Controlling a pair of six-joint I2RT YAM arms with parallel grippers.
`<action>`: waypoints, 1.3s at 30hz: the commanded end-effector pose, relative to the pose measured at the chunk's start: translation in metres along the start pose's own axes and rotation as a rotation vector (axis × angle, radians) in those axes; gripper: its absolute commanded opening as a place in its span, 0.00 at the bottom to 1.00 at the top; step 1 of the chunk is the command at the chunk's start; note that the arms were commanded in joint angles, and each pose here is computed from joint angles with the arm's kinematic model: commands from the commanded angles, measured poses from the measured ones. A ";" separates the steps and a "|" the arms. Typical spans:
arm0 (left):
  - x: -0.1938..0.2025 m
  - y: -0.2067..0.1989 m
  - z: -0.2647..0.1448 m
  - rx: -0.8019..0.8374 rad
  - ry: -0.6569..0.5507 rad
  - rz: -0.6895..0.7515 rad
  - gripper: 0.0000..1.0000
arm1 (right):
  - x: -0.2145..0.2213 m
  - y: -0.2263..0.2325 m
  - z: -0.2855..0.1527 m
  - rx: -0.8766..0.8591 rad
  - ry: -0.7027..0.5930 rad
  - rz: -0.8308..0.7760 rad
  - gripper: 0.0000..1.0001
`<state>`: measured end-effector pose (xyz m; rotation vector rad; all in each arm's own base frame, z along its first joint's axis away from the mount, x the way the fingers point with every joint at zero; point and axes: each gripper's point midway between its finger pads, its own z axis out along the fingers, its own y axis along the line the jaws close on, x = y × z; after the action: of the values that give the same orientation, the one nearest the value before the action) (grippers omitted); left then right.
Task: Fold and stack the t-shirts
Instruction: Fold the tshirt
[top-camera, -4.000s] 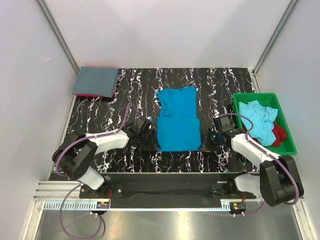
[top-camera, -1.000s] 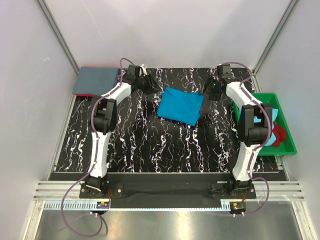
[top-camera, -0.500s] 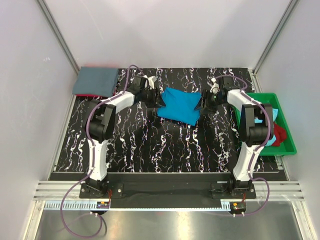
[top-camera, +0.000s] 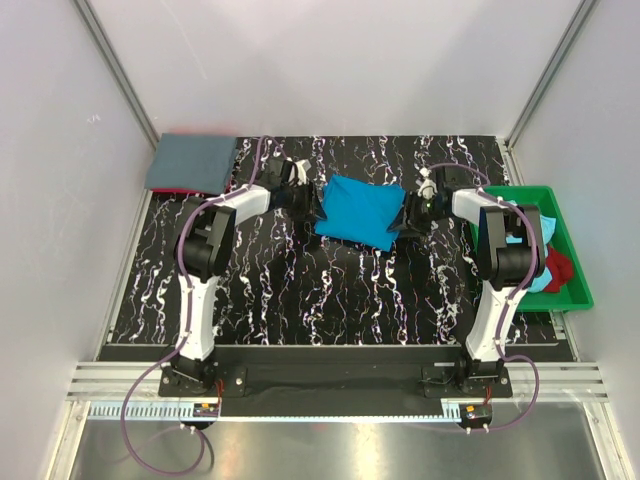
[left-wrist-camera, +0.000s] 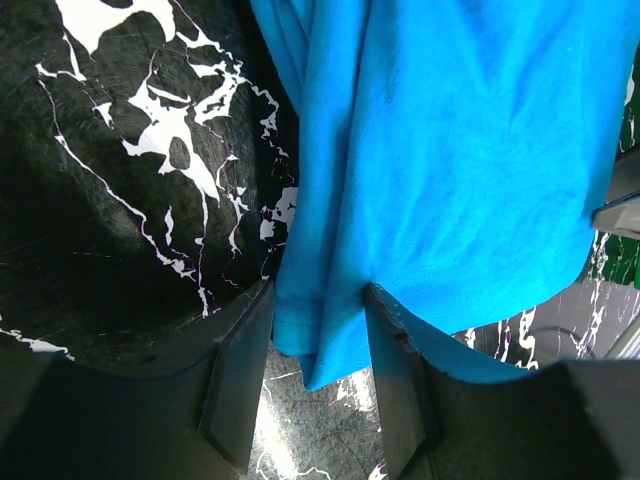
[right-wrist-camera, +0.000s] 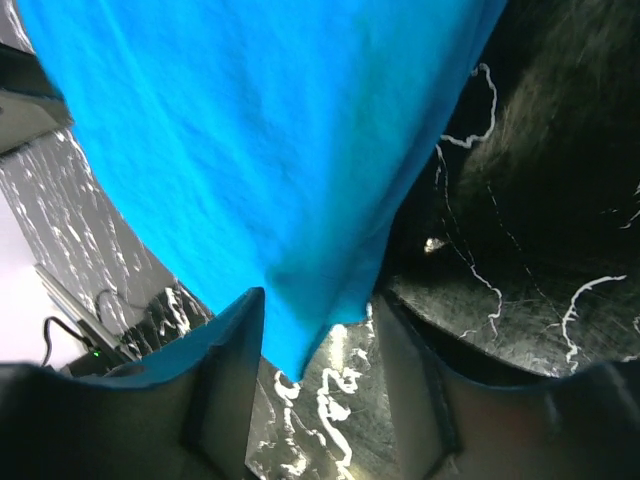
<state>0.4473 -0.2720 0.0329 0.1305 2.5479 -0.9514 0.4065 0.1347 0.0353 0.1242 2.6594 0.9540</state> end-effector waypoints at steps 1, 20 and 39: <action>-0.010 0.008 -0.002 -0.051 -0.031 0.024 0.47 | -0.004 0.009 -0.001 -0.050 -0.037 -0.014 0.47; 0.046 -0.016 -0.042 -0.038 0.008 -0.207 0.01 | 0.015 0.027 -0.033 -0.065 -0.085 0.055 0.02; -0.057 -0.038 -0.042 -0.079 -0.110 0.077 0.46 | -0.038 0.015 -0.045 0.089 -0.166 -0.008 0.57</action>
<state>0.4646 -0.2743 0.1323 0.0544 2.4291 -0.8769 0.3979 0.1214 0.0727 0.2676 2.6136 0.8508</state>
